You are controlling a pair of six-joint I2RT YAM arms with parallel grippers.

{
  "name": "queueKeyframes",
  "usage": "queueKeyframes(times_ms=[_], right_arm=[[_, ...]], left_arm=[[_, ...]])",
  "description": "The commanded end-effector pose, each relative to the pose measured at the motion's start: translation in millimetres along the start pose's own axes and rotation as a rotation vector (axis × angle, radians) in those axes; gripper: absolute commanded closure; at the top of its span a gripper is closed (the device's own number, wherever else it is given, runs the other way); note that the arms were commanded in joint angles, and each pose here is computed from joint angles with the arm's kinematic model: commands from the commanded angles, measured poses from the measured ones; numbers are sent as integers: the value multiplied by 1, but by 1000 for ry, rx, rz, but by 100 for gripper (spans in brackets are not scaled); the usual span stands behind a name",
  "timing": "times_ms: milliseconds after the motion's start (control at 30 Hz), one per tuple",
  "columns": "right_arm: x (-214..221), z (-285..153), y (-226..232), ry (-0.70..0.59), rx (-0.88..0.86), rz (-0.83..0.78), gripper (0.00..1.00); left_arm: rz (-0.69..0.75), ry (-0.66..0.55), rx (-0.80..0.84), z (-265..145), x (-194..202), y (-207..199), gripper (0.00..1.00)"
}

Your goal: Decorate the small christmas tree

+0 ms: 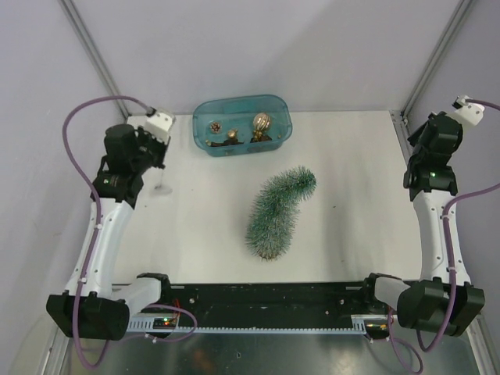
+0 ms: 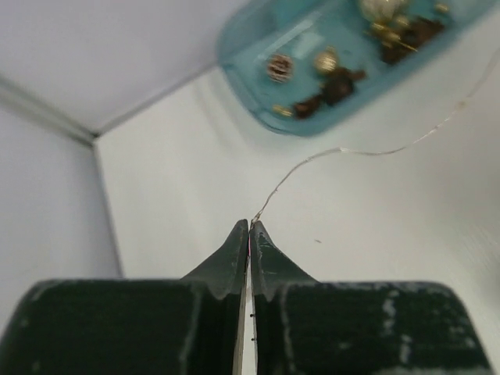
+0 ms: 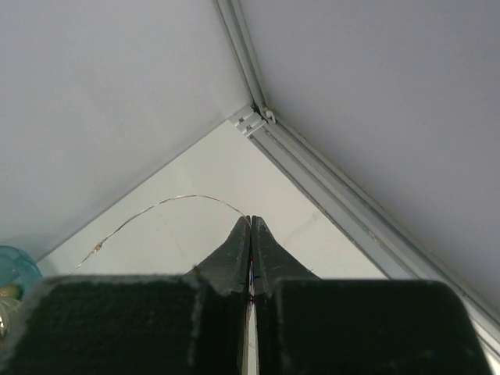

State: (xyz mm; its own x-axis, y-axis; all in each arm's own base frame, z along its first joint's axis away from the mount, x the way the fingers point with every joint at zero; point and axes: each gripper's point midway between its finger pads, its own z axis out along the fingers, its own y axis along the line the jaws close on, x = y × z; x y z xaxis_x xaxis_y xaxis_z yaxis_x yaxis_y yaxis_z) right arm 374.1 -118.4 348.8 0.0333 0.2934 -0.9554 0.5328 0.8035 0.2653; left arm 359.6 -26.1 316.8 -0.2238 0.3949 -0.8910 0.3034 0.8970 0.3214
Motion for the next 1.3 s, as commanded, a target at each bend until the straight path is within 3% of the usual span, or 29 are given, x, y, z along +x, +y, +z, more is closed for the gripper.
queueKeyframes(times_ms=[0, 200, 400, 600, 800, 1000, 1133, 1267], right_arm=[[1, -16, -13, 24, 54, 53, 100], [-1, -47, -19, -12, 25, 52, 100], [-1, -50, -8, -5, -33, 53, 100], [-2, -35, -9, -9, -13, 49, 100], [-24, -14, -15, -37, 26, 89, 100], [-62, 0, 0, -78, -26, 153, 100], [-81, -3, 1, -111, -24, 148, 100], [-91, -7, -4, -134, 5, 133, 100]], left_arm=[[76, -36, 301, -5, 9, -77, 93], [52, 48, 532, -25, 48, -173, 91], [-1, 111, 640, -42, 72, -215, 81], [68, 122, 568, -34, 67, -201, 51], [443, 260, 543, -36, 156, -181, 31], [546, 392, 641, -45, 232, -191, 27], [542, 431, 676, -37, 251, -201, 28], [540, 403, 588, -12, 249, -189, 34]])
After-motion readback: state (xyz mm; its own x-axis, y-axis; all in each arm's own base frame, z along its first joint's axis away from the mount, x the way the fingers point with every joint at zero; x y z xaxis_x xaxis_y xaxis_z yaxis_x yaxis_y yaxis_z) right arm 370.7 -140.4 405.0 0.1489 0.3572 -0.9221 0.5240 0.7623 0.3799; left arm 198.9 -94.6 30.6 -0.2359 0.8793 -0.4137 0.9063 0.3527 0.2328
